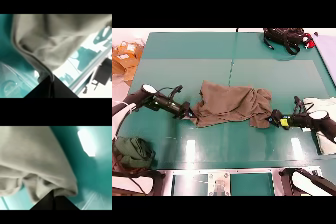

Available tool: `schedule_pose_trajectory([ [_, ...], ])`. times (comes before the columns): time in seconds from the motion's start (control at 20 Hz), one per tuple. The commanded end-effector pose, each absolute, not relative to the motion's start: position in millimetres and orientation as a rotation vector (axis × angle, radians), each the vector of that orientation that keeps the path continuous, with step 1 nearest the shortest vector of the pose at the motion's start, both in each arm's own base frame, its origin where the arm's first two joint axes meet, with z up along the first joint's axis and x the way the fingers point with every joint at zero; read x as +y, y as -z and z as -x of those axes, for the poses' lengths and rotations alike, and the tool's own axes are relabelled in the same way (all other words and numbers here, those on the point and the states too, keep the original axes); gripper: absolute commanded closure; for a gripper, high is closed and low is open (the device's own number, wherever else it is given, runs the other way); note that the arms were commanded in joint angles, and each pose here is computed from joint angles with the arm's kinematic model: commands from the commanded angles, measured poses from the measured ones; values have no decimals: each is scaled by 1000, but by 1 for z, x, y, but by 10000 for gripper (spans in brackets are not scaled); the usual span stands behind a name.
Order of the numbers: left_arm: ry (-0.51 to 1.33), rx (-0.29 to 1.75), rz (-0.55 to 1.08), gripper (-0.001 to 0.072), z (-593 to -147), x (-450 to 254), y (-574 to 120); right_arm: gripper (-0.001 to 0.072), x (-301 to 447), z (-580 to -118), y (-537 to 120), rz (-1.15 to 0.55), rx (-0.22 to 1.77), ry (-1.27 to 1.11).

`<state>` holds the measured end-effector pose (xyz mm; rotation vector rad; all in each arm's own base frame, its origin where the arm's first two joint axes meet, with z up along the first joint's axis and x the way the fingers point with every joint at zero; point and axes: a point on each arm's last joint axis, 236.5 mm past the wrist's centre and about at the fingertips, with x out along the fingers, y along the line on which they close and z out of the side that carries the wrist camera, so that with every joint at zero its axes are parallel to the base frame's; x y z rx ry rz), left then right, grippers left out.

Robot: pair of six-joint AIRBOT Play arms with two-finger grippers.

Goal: Fold the shirts.

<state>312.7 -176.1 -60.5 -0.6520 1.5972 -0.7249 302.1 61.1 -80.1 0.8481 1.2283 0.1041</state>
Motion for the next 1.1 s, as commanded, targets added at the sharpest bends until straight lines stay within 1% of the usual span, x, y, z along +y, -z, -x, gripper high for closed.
schedule_pose_trajectory([
  [0.0,861,1574,630,681,-318,-184,7,688,45,-326,34,-792,1192,-186],
  [0.1,884,1424,550,682,-344,-184,-50,688,23,-351,-32,-762,1097,-220],
  [0.15,886,1302,496,681,-360,-184,-90,689,11,-363,-73,-732,1018,-226],
  [0.25,880,1020,386,681,-379,-183,-187,688,-8,-379,-162,-655,818,-210],
  [0.35,866,703,278,681,-375,-181,-300,688,-20,-379,-257,-570,609,-191],
  [0.4,859,549,221,681,-362,-179,-354,688,-23,-370,-306,-517,501,-180],
  [0.5,811,254,107,681,-319,-171,-453,688,-25,-342,-392,-419,298,-148],
  [0.55,768,125,65,681,-293,-163,-494,688,-25,-325,-430,-365,198,-124],
  [0.65,683,-97,19,681,-243,-148,-555,688,-20,-284,-500,-262,-3,-68],
  [0.75,587,-239,-16,681,-207,-130,-587,688,-7,-246,-553,-181,-173,-31],
  [0.85,513,-286,-55,681,-191,-116,-596,688,7,-221,-582,-137,-280,-27],
  [0.95,467,-268,-77,680,-198,-107,-591,688,9,-217,-587,-131,-299,-25],
  [1.05,434,-213,-74,681,-222,-100,-574,688,2,-226,-578,-149,-270,-23],
])
